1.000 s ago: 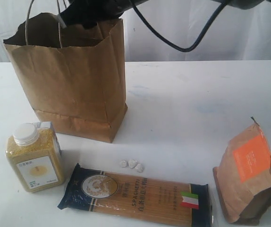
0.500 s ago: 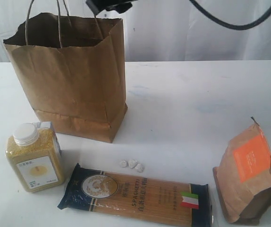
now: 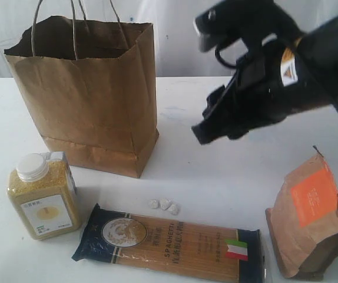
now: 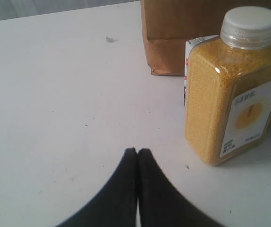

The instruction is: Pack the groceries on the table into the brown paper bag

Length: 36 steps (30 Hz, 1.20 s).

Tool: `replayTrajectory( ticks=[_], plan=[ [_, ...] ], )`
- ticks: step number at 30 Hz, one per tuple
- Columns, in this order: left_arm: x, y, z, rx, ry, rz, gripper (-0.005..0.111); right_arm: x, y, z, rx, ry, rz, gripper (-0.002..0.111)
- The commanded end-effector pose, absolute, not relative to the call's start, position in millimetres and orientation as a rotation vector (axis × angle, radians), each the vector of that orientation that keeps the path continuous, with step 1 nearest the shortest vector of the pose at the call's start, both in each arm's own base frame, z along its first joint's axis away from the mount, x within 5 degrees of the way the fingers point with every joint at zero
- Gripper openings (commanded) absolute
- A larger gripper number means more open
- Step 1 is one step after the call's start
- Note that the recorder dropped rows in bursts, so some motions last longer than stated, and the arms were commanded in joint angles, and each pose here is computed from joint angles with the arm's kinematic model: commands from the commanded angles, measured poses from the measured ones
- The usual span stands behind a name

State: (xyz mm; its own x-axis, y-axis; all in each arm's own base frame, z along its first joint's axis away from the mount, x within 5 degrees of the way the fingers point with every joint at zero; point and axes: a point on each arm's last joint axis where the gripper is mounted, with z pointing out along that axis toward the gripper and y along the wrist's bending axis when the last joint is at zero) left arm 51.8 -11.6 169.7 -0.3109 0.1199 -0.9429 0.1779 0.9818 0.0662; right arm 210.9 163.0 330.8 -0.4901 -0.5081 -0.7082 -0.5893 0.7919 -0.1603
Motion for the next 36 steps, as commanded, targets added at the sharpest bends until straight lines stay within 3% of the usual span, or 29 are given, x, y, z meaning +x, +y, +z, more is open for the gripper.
replayTrajectory(
  ticks=[1,15,36],
  plan=[
    [52,-11,169,0.212,1.885,-0.054,0.0,207,164,299,-0.792,2.215,0.207,0.051],
    [52,-11,169,0.212,1.885,-0.054,0.0,244,198,216,-0.985,2.378,0.108,0.051],
    [52,-11,169,0.212,1.885,-0.054,0.0,251,232,146,-1.081,2.453,0.149,0.051]
  ],
)
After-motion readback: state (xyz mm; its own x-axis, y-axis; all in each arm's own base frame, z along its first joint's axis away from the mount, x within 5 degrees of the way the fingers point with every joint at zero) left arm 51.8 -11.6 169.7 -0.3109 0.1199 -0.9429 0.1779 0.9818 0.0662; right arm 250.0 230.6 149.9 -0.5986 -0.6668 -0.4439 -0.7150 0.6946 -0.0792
